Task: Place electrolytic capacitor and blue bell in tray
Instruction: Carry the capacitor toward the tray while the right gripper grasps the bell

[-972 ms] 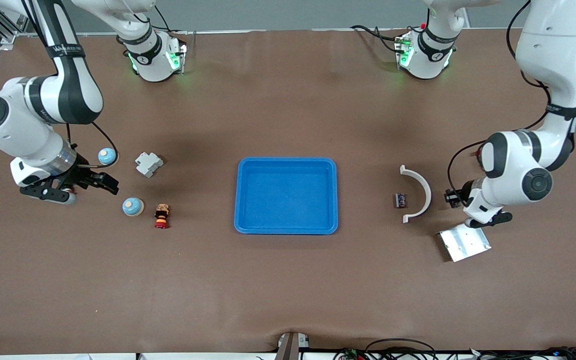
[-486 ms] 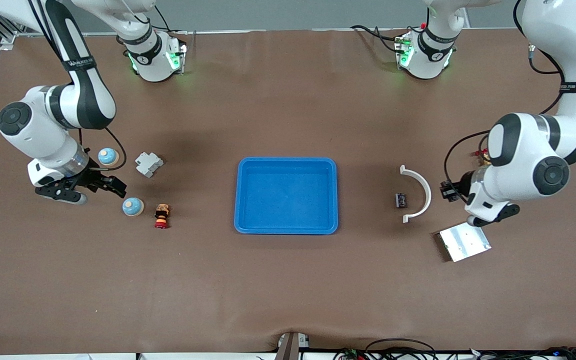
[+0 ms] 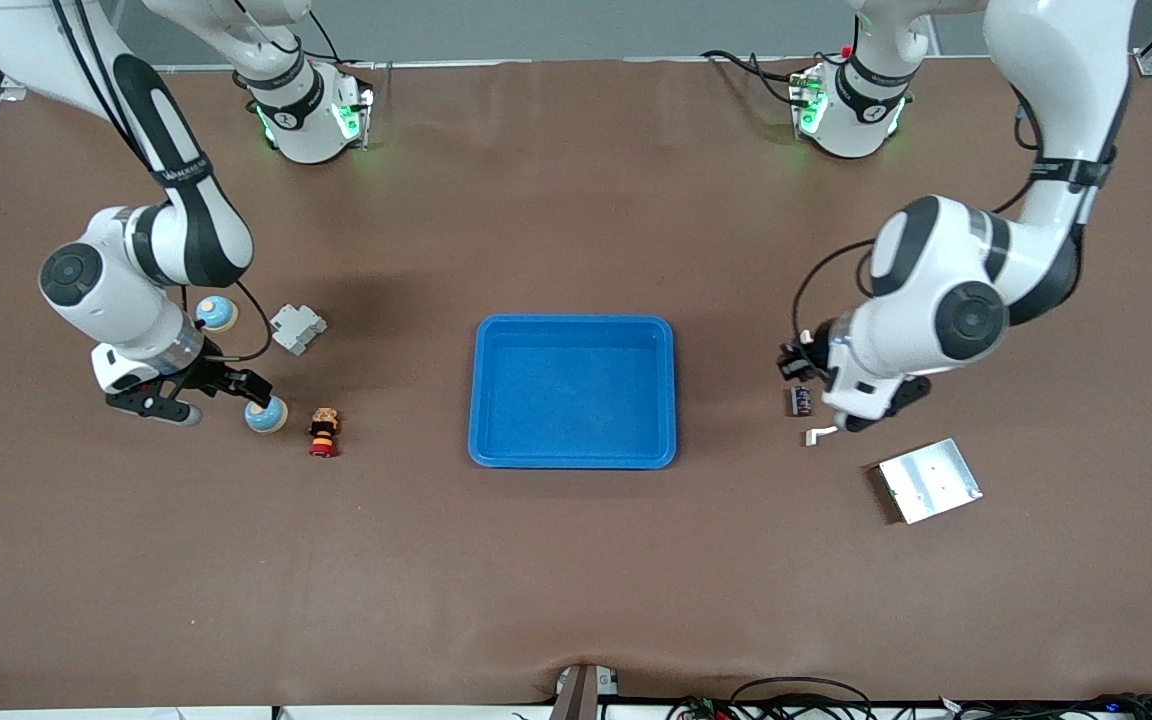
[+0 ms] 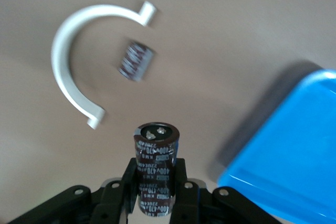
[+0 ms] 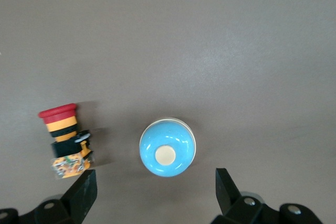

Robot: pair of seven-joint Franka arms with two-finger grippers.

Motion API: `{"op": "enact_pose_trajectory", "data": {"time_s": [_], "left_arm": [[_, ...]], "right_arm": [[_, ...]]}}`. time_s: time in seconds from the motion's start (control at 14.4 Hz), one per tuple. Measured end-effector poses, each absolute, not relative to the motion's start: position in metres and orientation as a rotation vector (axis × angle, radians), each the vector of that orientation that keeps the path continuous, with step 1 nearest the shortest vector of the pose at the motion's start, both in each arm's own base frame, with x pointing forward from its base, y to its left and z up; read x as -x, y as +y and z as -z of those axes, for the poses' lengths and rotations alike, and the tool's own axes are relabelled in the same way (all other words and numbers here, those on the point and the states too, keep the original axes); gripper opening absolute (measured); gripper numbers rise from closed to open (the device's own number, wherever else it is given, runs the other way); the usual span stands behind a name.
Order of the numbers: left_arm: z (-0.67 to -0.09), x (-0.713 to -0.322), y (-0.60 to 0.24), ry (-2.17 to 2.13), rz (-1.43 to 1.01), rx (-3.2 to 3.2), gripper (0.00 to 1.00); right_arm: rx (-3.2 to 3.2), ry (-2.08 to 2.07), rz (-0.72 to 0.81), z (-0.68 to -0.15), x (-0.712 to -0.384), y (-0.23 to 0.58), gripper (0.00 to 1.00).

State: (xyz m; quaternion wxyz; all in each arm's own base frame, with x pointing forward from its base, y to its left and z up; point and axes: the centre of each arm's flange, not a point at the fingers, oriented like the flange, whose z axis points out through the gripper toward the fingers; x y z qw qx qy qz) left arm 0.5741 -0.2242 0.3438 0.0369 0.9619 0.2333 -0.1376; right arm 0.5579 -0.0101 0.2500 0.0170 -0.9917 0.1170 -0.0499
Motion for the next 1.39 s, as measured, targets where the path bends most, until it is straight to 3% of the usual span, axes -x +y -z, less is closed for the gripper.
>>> {"op": "enact_pose_trajectory", "data": {"time_s": [0.62, 1.11, 1.39], "left_arm": [[-0.284, -0.534, -0.373, 0.592, 0.473, -2.973, 0.30], [-0.217, -0.529, -0.401, 0.602, 0.463, -3.029, 0.30], [-0.211, -0.530, -0.408, 0.851, 0.450, -2.976, 0.30]], "right_arm": [[3.080, 0.380, 0.150, -0.229, -0.568, -0.016, 1.00], [3.082, 0.356, 0.102, -0.207, -0.565, -0.006, 1.00], [3.083, 0.355, 0.091, -0.203, -0.564, -0.005, 1.00]]}}
